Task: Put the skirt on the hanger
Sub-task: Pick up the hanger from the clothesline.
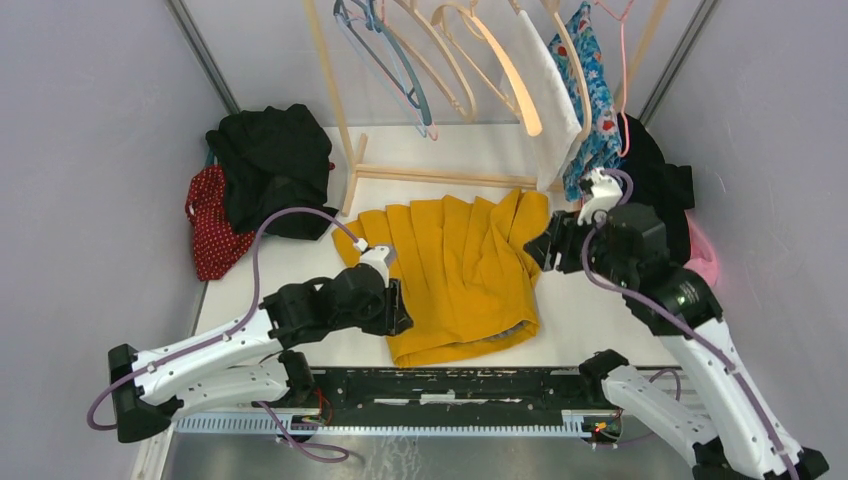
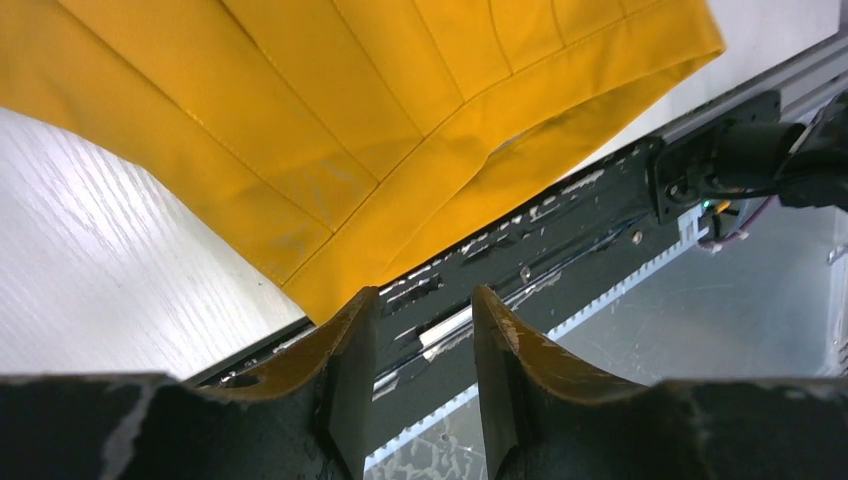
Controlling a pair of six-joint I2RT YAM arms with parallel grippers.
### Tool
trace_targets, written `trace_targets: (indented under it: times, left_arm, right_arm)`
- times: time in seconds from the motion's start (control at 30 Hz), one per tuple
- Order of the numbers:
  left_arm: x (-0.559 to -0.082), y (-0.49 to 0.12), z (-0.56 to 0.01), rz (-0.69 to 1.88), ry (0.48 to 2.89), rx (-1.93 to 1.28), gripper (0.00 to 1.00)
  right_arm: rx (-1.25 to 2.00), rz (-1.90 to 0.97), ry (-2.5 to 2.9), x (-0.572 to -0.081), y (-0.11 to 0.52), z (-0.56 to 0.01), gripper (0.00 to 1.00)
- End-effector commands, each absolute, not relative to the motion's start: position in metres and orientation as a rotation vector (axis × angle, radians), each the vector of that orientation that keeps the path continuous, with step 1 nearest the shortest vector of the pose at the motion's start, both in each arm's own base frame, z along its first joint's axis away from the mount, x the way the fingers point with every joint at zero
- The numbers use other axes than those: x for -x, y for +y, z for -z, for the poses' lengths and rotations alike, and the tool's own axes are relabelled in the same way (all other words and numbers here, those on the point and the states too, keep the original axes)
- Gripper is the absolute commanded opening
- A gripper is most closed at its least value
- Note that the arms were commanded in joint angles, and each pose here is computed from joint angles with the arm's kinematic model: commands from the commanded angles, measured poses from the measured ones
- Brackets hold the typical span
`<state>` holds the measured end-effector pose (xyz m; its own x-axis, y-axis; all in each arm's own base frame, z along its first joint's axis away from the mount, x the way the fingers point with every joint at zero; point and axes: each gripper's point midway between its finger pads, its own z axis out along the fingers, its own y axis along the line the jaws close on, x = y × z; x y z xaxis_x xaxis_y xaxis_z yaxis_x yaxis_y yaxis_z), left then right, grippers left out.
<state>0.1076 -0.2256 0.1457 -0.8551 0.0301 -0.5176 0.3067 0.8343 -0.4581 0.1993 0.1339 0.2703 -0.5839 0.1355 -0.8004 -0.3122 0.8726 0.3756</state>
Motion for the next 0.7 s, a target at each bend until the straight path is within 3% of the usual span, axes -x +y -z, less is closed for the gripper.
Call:
trace_targets:
  times: [0.0,0.27,0.43,0.67]
  left_arm:
    - [-0.122,-0.229,-0.175,0.747,2.432,-0.184,0.47]
    - [-0.127,-0.226,-0.177,0.714,2.411,-0.181,0.47]
    - [-0.128,-0.222,-0.181,0.701,2.401,-0.183,0.47]
    - [-0.130,-0.217,-0.184,0.678,2.390,-0.188,0.48]
  right_arm:
    - [0.252,-0.686,1.930,-0.223,0.158,-0.357,0.60]
    - [0.223,-0.560,1.737,-0.309,0.173,-0.466,0.62]
    - [0.188,-0.550,1.690,-0.376,0.201,-0.483,0.63]
    - [0.153,-0.584,1.638,-0.432,0.230,-0.487,0.69]
